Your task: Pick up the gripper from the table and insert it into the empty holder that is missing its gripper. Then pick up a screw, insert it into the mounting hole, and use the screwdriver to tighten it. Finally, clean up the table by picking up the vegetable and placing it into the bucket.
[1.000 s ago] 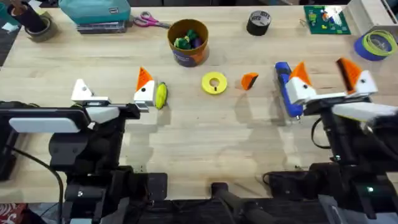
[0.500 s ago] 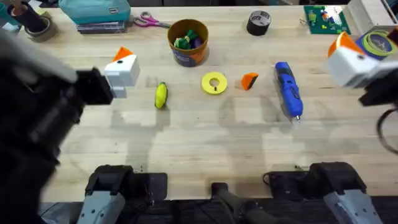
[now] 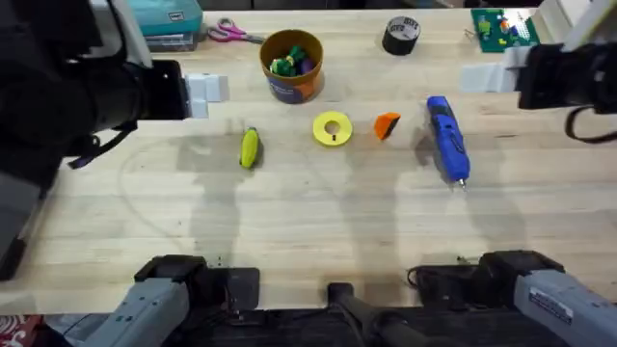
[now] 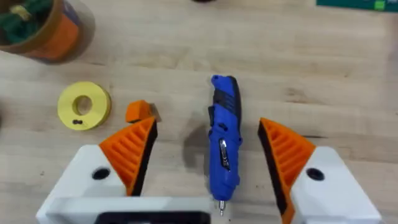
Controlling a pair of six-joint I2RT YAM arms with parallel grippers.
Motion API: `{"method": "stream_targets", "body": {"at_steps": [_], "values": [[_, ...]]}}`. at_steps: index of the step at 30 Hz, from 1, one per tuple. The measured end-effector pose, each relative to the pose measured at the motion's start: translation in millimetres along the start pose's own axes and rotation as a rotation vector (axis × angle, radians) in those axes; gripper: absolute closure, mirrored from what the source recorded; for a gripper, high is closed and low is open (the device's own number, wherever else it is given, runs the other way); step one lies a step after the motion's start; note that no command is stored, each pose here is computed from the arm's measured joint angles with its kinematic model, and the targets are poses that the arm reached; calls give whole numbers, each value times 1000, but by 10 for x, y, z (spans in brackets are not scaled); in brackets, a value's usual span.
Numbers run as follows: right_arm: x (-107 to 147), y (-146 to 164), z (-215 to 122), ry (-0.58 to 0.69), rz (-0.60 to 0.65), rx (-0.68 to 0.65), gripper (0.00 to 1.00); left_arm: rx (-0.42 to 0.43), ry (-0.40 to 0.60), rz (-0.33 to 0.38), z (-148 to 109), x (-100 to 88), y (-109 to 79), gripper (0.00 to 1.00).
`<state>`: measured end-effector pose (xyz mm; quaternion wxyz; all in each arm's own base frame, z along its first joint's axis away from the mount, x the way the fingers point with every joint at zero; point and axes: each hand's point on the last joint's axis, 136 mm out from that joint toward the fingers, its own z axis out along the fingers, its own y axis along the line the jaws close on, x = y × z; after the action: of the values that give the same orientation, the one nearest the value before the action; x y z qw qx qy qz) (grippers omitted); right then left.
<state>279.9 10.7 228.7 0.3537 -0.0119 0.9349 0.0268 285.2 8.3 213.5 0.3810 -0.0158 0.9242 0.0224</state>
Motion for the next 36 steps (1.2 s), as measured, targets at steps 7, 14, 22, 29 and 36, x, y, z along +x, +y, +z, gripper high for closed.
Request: {"method": "stream_targets", "body": {"at_steps": [7, 14, 22, 29, 36], "values": [[77, -11, 199, 77, 4, 0, 4, 0, 65, 4, 126, 98, -7, 15], [77, -11, 201, 78, 4, 0, 3, 74, 248, 48, 218, 479, -304, 15], [77, -11, 201, 78, 4, 0, 4, 101, 451, 36, 673, 815, -616, 15], [78, -11, 201, 78, 4, 0, 3, 74, 574, 27, 1110, 1078, -660, 13], [78, -11, 201, 78, 4, 0, 4, 63, 622, 14, 1262, 1201, -661, 430]]}}
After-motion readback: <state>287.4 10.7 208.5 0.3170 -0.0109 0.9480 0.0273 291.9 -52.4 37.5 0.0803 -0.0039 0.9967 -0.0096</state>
